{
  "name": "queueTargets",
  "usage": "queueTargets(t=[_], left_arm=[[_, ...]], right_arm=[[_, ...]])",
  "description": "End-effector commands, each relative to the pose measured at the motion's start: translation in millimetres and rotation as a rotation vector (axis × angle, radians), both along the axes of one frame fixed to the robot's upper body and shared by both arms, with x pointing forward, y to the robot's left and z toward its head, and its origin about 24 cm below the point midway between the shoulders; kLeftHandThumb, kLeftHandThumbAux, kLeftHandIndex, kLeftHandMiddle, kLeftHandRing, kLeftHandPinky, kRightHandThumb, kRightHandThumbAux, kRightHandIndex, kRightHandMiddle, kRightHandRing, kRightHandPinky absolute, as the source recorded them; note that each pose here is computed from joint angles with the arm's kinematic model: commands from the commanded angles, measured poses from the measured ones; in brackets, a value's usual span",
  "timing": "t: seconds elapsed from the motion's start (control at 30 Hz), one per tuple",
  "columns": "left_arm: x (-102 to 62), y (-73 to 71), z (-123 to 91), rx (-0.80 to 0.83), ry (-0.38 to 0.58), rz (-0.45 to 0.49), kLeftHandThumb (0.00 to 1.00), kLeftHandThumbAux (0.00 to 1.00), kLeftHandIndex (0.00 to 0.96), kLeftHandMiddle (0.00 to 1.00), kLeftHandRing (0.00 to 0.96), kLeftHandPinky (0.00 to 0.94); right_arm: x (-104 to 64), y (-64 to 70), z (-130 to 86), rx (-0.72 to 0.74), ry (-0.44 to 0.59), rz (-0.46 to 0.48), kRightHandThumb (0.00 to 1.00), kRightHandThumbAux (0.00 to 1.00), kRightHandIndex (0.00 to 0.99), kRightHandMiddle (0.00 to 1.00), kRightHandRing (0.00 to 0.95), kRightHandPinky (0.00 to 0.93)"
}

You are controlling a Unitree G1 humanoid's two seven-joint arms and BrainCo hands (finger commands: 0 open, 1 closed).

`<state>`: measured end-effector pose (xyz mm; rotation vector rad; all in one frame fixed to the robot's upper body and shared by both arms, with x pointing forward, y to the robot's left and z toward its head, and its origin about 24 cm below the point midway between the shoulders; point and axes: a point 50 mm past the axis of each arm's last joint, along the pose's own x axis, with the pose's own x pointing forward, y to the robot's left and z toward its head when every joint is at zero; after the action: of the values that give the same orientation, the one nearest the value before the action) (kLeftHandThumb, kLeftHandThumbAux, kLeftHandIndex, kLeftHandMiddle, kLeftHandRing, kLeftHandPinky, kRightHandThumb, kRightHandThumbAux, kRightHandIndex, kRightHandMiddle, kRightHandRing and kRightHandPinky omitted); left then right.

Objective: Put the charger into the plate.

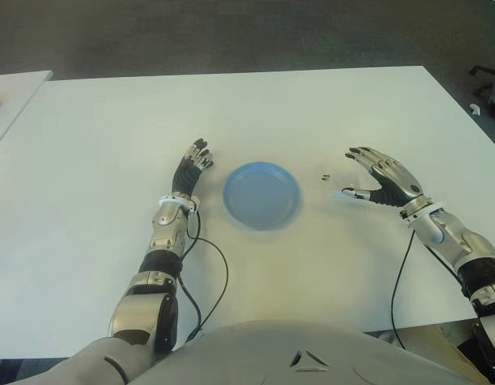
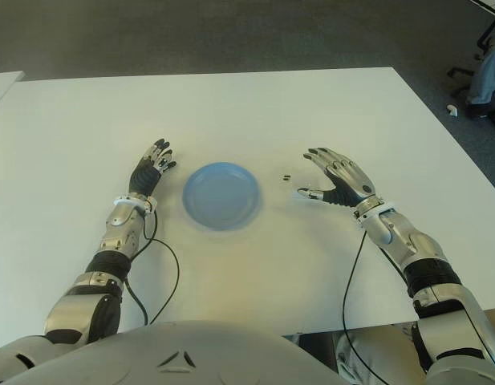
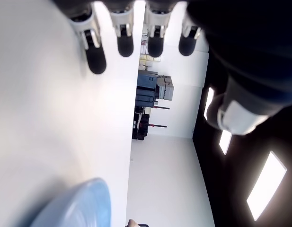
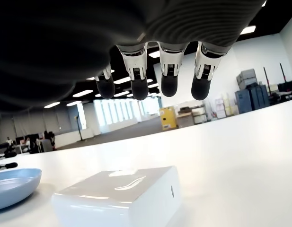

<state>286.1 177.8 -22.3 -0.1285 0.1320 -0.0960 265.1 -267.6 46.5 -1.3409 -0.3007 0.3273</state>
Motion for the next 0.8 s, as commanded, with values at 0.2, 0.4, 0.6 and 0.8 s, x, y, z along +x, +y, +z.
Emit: queueTargets(t=[0.2, 0.4, 0.6, 0.8], left_arm=[[-7.6, 0.6, -14, 0.001, 0.075, -0.012, 0.000, 0.571, 0.009, 0.018, 0.000, 0.000], [-7.6, 0.8, -13, 0.003, 0.073, -0.011, 0.000, 0.567, 0.008, 0.020, 0.000, 0.000], [-8.0, 1.2, -13, 0.002, 0.068, -0.012, 0.000, 0.559, 0.008, 0.020, 0.000, 0.000], [-8.6, 1.5, -12, 0.001, 0.065, -0.012, 0.000, 0.556, 0.007, 0.018, 0.000, 0.000]], right_arm=[[3.9, 2.1, -2, -0.009, 0.011, 0.007, 0.279, 0.167, 0.000, 0.000, 0.000, 0.000], [13.7, -6.1, -12, -0.039, 0.060, -0.026, 0.280, 0.167, 0.000, 0.000, 0.000, 0.000], [22.7, -7.4, -21, -0.079, 0.106, -0.047, 0.297, 0.161, 0.000, 0.000, 0.000, 0.000], [25.8, -6.6, -27, -0.106, 0.136, -0.052, 0.306, 0.150, 0.000, 0.000, 0.000, 0.000]])
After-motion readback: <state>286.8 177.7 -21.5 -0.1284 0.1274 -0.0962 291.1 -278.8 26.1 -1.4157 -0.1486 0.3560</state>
